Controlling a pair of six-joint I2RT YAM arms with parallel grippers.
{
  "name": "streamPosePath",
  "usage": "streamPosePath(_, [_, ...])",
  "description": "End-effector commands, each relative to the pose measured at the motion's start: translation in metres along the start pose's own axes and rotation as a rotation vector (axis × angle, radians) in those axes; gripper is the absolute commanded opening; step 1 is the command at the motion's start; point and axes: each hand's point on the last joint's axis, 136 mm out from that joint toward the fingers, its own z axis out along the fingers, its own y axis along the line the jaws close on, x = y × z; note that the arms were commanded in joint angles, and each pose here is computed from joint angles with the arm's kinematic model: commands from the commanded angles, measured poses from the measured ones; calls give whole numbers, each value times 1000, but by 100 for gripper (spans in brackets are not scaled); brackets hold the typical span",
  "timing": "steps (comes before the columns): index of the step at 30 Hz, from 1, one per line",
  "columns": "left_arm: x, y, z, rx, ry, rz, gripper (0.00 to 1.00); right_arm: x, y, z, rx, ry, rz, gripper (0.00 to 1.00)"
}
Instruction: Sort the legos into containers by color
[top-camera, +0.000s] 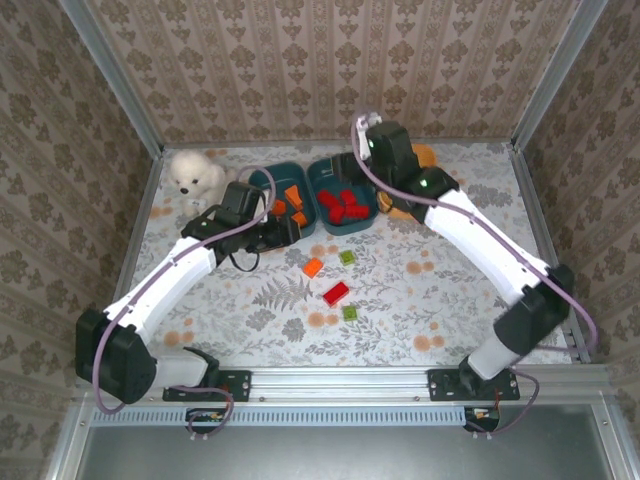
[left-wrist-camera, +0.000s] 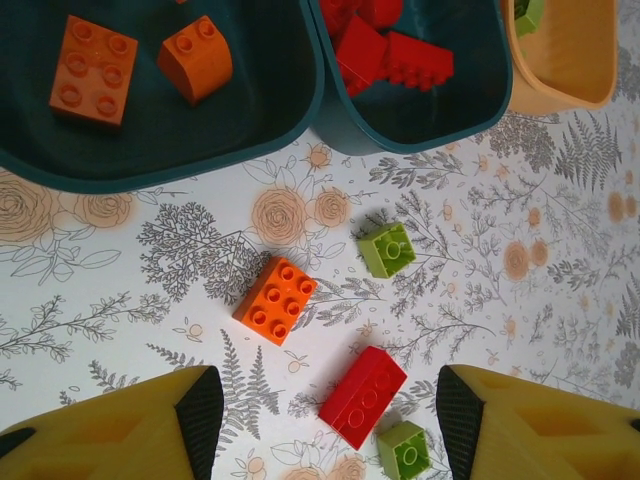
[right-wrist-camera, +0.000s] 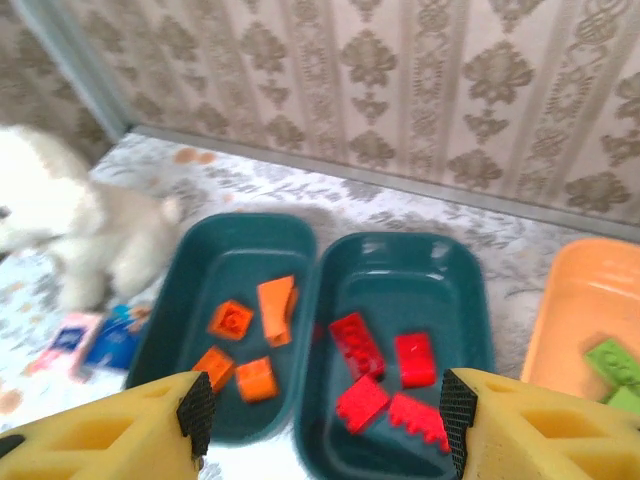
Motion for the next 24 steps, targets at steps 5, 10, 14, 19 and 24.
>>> streamPosePath(5, [12, 1, 2, -56, 36, 144, 62, 74, 23, -60, -165, 93, 5, 65])
streamPosePath(10, [28, 6, 33, -147, 147, 310, 63, 129, 20, -92, -221, 168, 48, 67])
streamPosePath(14, [38, 8, 65, -196, 230, 395, 64, 162, 23, -105, -270, 250, 87, 68])
streamPosePath(19, [47, 16, 99, -271, 312, 482, 66, 171, 25, -118, -309, 264, 117, 71])
streamPosePath(24, [50, 22, 120, -337, 374, 570, 67, 177, 34, -128, -374, 281, 151, 77])
